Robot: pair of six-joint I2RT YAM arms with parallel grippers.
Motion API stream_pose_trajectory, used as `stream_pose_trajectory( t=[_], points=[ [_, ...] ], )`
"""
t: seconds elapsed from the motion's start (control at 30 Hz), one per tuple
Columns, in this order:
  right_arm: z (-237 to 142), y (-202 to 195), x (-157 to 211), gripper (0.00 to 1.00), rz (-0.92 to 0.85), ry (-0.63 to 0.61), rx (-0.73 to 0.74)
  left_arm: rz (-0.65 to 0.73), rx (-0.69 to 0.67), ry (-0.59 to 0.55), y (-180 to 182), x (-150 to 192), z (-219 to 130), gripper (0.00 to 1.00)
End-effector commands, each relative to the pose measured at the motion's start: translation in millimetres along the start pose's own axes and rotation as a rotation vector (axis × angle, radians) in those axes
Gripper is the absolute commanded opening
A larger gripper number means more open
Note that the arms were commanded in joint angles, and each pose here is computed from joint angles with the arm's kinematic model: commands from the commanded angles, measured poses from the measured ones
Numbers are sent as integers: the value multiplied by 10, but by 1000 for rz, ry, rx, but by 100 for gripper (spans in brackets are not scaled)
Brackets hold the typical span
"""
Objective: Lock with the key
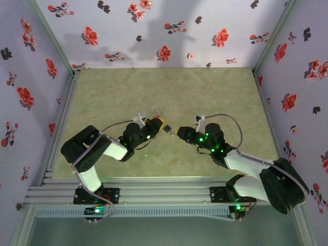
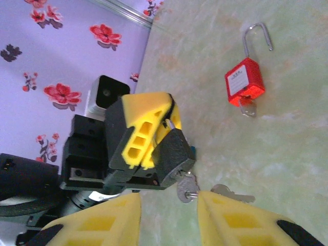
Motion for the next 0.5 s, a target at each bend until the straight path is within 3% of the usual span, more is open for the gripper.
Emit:
stream_pose_trajectory(
  t=[0.0,0.47],
  points=[
    [50,12,-33,33,-32,-1,11,37,100,29,-246,50,23,0],
    [160,34,-34,33,-49,7,-19,38,115,56,-292,114,34,0]
  ],
)
Point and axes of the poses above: each hand's point on the last joint's axis, 136 mm out from that joint toward the fingers, its own z axis out along the fingers, its own y axis along the line the jaws close on, x = y × z, the point moved 9 cm from there along -z, back along the fingers, and after that the axes turned 8 degrees about -z, right-handed, at the moved point
